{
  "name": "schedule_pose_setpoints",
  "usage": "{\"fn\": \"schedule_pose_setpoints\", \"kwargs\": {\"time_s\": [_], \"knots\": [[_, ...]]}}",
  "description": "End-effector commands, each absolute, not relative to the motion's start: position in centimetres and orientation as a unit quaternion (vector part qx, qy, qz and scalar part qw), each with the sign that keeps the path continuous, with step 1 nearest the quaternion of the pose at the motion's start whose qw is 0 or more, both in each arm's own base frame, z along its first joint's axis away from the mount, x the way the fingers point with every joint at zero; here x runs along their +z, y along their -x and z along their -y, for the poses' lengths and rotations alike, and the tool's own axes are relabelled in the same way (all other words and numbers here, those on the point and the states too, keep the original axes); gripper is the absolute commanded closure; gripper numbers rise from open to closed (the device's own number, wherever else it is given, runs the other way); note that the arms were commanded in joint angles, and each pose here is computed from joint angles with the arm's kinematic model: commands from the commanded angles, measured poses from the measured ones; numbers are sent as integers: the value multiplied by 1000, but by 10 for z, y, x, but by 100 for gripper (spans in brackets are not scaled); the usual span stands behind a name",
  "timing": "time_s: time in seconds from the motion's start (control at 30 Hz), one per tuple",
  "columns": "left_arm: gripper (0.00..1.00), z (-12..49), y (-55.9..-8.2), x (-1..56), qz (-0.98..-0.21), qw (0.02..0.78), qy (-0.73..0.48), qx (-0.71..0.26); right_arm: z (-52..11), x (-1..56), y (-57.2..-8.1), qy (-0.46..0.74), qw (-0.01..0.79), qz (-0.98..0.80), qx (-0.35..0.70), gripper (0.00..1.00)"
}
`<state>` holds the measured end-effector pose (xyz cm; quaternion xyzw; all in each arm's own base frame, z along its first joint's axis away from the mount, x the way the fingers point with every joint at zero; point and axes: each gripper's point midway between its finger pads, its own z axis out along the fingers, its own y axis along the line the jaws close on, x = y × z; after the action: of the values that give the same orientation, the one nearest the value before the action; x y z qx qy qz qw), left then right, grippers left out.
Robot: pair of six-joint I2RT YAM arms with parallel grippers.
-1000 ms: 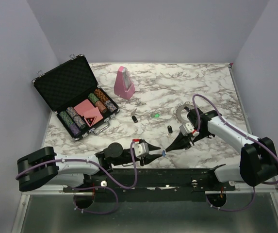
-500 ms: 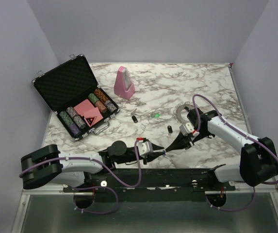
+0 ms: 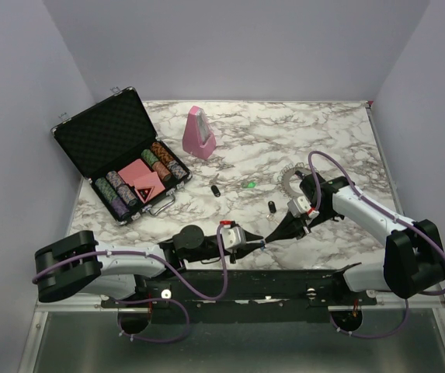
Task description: Put the keys on the keyring
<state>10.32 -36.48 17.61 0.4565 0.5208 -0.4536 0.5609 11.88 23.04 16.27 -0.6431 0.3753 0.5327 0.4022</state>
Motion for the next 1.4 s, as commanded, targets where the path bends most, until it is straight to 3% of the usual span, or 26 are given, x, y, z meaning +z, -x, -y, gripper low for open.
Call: {"fn": "schedule_pose_setpoints", "kwargs": {"time_s": [0.0, 0.23, 0.43, 0.63, 0.8, 0.97, 1.37], "knots": [[71, 368, -99, 170, -521, 549, -467, -457, -236, 181, -119, 608, 430, -364, 560, 100], [79, 368, -100, 168, -524, 547, -468, -456, -236, 181, -119, 607, 429, -365, 561, 100], [100, 368, -100, 168, -525, 548, -467, -455, -236, 181, -119, 607, 429, -365, 561, 100], [100, 368, -100, 166, -535, 539, -467, -454, -236, 180, -120, 606, 423, -370, 562, 99], [100, 368, -108, 160, -580, 511, -472, -424, -234, 174, -123, 613, 400, -391, 557, 88], [100, 368, -109, 157, -607, 486, -480, -406, -233, 171, -124, 619, 390, -400, 551, 83], [100, 365, -116, 163, -623, 491, -462, -398, -231, 166, -125, 624, 382, -411, 544, 83]]}}
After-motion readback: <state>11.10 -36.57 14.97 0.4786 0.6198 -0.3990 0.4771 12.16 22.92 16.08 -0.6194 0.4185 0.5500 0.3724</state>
